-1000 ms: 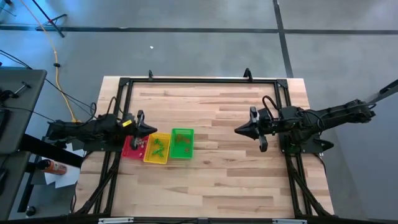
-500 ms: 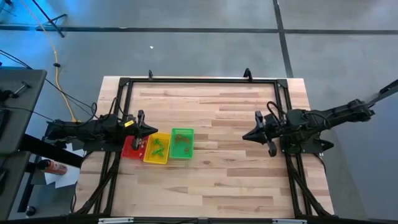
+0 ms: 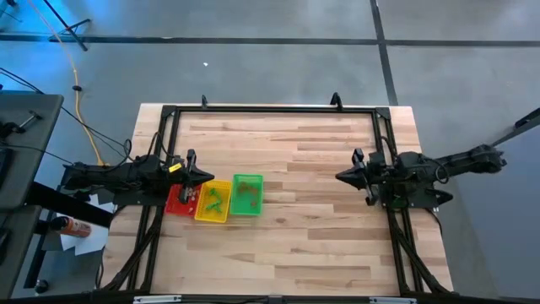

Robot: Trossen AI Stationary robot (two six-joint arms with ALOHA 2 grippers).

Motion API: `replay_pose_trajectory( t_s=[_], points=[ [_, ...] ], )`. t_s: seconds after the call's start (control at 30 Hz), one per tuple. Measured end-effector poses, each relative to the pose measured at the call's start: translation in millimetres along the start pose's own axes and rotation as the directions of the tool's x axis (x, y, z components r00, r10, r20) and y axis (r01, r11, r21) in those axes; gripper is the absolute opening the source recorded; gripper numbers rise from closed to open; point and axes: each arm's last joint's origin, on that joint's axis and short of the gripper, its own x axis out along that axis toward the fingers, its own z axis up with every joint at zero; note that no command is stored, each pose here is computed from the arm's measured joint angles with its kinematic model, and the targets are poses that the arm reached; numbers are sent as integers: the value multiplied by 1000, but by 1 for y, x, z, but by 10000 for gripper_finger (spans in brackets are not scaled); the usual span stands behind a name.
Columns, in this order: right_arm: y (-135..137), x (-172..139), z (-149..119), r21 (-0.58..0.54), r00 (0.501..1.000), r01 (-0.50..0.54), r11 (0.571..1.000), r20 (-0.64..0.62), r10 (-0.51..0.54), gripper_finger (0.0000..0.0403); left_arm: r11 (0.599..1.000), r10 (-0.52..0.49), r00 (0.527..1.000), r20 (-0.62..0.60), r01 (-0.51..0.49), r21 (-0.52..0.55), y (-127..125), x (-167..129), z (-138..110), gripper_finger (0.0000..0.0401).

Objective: Sort Halloween decoration
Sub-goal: Return to Home Position

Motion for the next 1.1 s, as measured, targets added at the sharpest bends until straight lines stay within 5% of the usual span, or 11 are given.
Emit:
replay_pose_trajectory(
  t_s=[0.3,0.97,1.1],
  points=[
    [-30,-2,-21,-113,999,27,993,40,-23,0,1000,0,1000,0,0,0,0,0,0,0],
    [-35,-16,-65,-202,999,-14,979,-54,3,0,1000,0,1000,1,0,0,0,0,0,0],
    [-40,-17,-73,-79,989,70,994,-127,-80,0,1000,0,1000,1,0,0,0,0,0,0]
  ],
)
